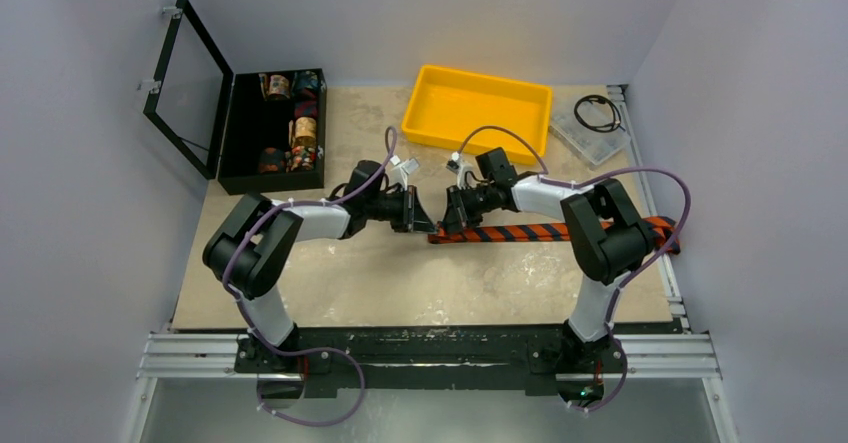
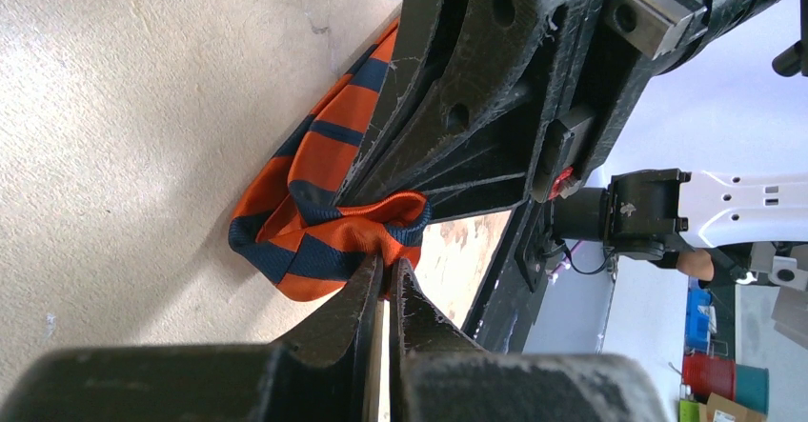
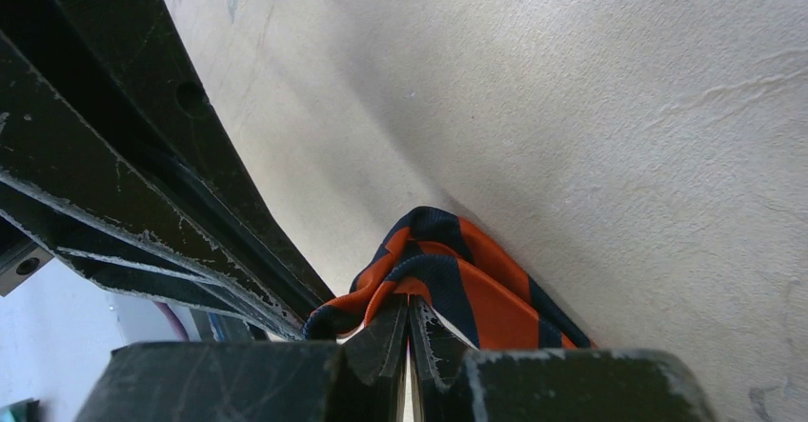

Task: Roll the ties
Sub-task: Roll the tie at the center of the board.

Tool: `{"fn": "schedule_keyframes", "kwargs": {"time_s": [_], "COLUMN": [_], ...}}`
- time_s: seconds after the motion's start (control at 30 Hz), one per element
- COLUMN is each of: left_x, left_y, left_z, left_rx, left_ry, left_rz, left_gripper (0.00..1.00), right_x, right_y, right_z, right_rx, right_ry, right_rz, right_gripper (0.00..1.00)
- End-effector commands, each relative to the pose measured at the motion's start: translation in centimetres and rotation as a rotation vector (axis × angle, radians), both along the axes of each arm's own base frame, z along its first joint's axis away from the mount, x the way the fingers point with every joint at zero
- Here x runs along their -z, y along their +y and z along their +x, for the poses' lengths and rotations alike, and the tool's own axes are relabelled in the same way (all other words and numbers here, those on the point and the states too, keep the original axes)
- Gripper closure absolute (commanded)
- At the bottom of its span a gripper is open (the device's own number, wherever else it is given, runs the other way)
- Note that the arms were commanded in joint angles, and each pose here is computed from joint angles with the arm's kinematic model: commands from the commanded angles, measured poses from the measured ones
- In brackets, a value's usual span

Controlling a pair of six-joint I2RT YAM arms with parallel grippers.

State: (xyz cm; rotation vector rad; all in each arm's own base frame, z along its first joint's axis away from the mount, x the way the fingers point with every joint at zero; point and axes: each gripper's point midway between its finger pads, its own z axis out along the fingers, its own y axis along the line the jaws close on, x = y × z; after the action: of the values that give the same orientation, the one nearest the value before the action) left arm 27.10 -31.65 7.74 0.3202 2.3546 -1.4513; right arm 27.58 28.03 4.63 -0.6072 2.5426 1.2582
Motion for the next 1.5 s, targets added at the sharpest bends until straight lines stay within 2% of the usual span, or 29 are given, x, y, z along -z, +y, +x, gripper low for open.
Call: {"fn": "schedule_keyframes", "kwargs": {"time_s": [0.0,0.47,0.73,1.0,1.17,1.37,1.47], "left_x": [-2.0,-2.1,-2.2,-1.6,-0.7,0.5,1.0], "left_y": [-0.3,-0.4,-1.1,-1.4,-2.4,-3.3,-3.6], "left_z": [1.2,1.4,1.5,1.4,1.0,1.7,1.9], "left_rx": [0.007,0.011,0.026,0.032,0.060,0.081,0.093], "left_ry": [-0.073,-0.063,-0.060,-0.050,-0.044,-0.027,-0.015], "left_rz": [-0.032,-0.022,-0.025,0.012,0.044,0.055,0.051], "left_gripper": [1.00,1.00,1.00,1.00,1.00,1.00,1.00], "right_x": [-1.2,1.9,-0.9,-2.7,-4.2,-3.4,-2.5], "right_y": [-0.9,-1.1,-2.2,-4.7,-4.5,-4.2,-4.2], "right_z": [0.5,0.3,0.1,-1.6,-0.9,-0.8,-0.8], "right_rx": [-0.020,-0.014,-0.028,-0.076,-0.033,-0.012,0.005], "right_ry": [-0.044,0.023,-0.018,-0.020,-0.034,0.008,0.041], "right_rz": [-0.008,-0.027,-0.011,0.002,0.047,0.062,0.051], "right_gripper": [0.95,0.94,0.91,0.83,0.69,0.67,0.62]}}
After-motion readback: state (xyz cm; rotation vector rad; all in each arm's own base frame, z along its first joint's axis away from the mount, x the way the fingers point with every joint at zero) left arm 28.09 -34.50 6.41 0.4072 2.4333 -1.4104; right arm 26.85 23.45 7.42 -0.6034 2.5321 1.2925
